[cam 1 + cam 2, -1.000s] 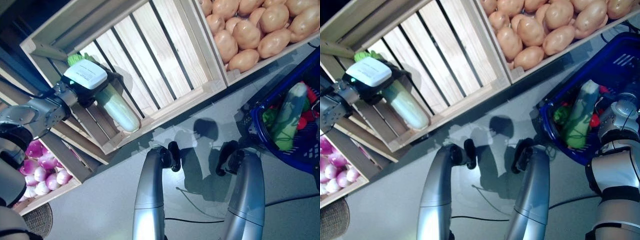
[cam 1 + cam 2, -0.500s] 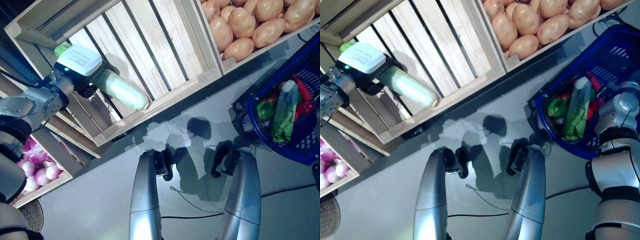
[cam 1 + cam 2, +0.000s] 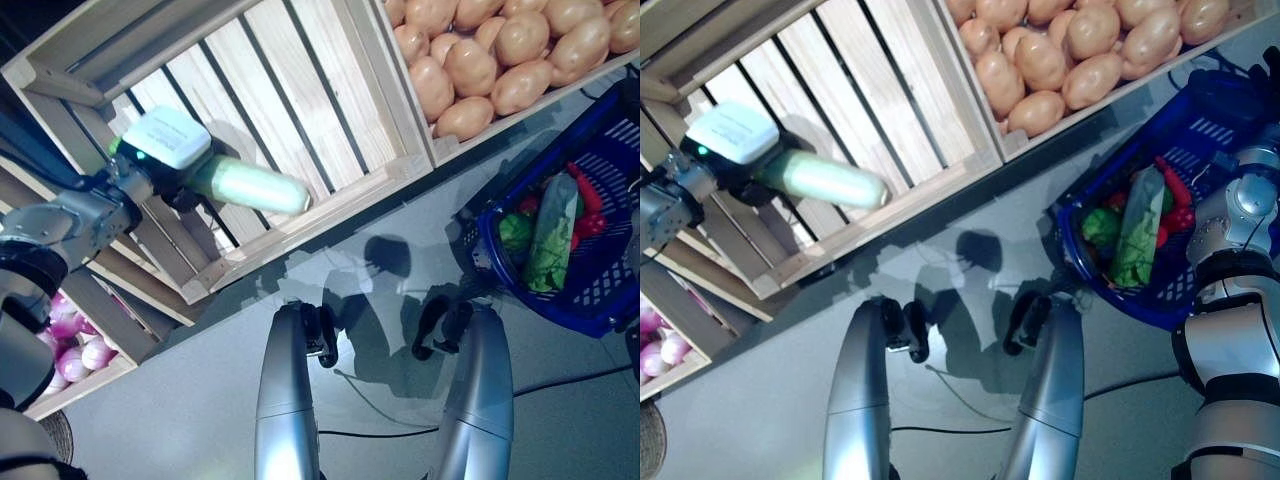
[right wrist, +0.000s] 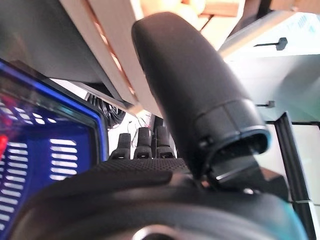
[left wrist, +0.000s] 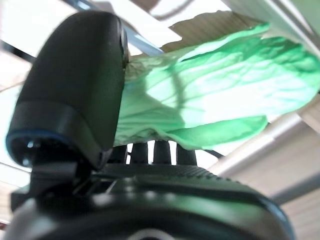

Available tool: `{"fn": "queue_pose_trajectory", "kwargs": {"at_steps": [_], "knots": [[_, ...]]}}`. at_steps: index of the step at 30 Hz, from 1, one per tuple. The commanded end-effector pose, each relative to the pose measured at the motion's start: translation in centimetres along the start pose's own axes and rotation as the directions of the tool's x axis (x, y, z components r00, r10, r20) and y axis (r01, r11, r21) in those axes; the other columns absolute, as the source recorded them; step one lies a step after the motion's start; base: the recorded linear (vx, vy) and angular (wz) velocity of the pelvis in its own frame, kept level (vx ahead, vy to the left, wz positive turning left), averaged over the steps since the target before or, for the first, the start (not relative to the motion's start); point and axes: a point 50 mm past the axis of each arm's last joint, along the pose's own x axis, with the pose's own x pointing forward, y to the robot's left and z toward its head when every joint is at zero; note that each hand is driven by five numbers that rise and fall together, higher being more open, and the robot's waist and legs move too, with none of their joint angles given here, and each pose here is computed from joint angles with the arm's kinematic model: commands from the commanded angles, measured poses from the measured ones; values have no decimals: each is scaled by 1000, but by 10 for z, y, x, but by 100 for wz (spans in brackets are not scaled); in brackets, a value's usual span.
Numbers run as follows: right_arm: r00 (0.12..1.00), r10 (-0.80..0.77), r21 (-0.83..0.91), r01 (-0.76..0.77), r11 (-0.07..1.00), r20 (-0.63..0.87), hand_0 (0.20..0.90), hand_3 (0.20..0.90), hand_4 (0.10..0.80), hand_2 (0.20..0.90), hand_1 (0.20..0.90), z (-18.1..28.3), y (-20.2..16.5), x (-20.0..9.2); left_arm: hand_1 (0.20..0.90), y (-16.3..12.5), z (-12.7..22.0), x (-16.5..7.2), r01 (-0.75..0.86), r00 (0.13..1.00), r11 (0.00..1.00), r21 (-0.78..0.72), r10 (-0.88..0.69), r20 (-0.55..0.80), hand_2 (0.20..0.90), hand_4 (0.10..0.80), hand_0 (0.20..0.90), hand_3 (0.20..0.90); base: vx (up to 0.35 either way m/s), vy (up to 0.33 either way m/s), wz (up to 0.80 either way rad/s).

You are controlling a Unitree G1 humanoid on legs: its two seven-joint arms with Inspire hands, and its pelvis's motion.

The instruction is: Put vegetables into the basket

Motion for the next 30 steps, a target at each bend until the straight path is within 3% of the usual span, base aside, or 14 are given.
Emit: {"fn": "queue_pose_trajectory", "kwargs": {"at_steps": [1,8,13,16,23,30], "knots": [[964,-3,99,-24,995,268,900,900,800,900,900,60,-12,9,300,2,-15,-7,-45,997,998,-38,42,-66,300,400,300,300,49,17,-12],[969,87,96,-112,989,233,900,900,800,900,900,31,-10,-7,300,1,-10,-16,-202,977,873,-445,150,-151,300,400,300,300,96,-14,-9],[952,185,154,-226,962,243,900,900,800,900,900,10,2,-32,300,-14,6,-30,-200,980,676,-709,154,-129,300,400,300,300,127,-46,1],[907,288,241,-367,898,307,900,900,800,900,900,0,25,-58,300,-25,30,-31,-186,977,494,-850,182,-109,300,400,300,300,88,-62,8],[842,425,354,-529,771,334,900,900,800,900,900,-27,57,-105,300,-39,74,-33,-179,961,244,-953,250,-117,300,400,300,300,96,-53,7],[809,531,592,-564,576,254,900,900,800,900,900,-62,99,-153,300,-47,139,-23,-89,960,129,-988,274,-51,300,400,300,300,135,-57,-1]]}}
